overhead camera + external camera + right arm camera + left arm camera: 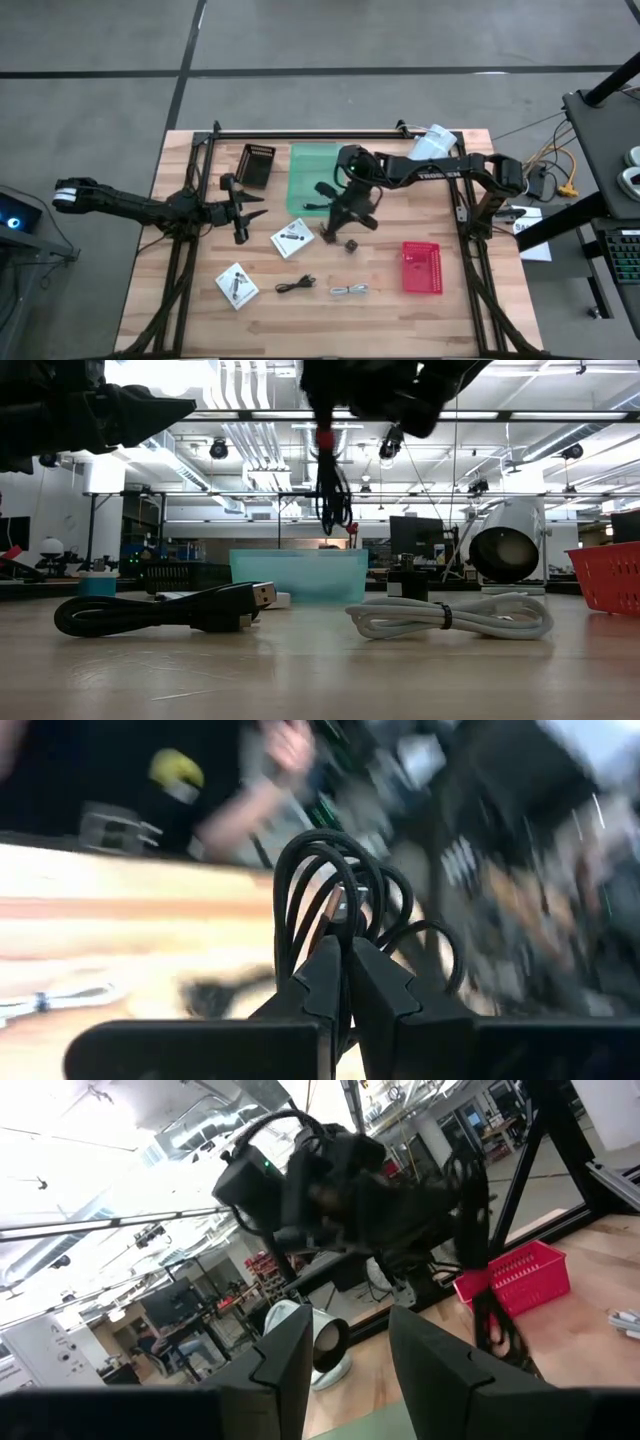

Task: Pick and place items into bin
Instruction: Put the top black charger cable into the green bin

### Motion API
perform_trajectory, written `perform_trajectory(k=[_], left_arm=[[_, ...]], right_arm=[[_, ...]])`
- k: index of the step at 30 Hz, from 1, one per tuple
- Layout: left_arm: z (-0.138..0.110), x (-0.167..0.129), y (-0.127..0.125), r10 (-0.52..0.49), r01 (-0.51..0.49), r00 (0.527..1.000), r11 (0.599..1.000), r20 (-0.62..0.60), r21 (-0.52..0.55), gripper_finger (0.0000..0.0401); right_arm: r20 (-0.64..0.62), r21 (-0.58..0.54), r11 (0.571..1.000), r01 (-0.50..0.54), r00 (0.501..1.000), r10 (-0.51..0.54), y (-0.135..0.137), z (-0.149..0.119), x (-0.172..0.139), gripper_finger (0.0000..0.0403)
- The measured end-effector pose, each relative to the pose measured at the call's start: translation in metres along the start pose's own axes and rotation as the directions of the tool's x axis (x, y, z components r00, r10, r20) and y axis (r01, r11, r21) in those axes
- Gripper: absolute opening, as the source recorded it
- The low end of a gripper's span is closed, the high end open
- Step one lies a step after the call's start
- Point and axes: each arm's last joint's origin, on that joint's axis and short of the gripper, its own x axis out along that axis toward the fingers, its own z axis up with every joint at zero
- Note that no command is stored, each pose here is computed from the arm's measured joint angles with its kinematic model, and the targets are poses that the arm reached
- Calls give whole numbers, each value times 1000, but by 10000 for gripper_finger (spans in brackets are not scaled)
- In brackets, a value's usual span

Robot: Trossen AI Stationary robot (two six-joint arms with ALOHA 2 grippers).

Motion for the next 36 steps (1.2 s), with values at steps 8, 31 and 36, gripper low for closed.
perform_trajectory(k=[8,31,36], left_arm=[[0,0,0,0,0,1000,1000,0,0,118],[0,0,0,3,-3,1000,1000,4,-1,118],[0,0,0,3,-3,1000,1000,4,-1,118]], right_arm=[[-411,233,852,470,841,-352,-25,2,-7,8],[-768,-428,-83,900,-411,-491,-36,2,-46,8],[-731,-519,-148,842,-527,-434,-32,0,-51,9]])
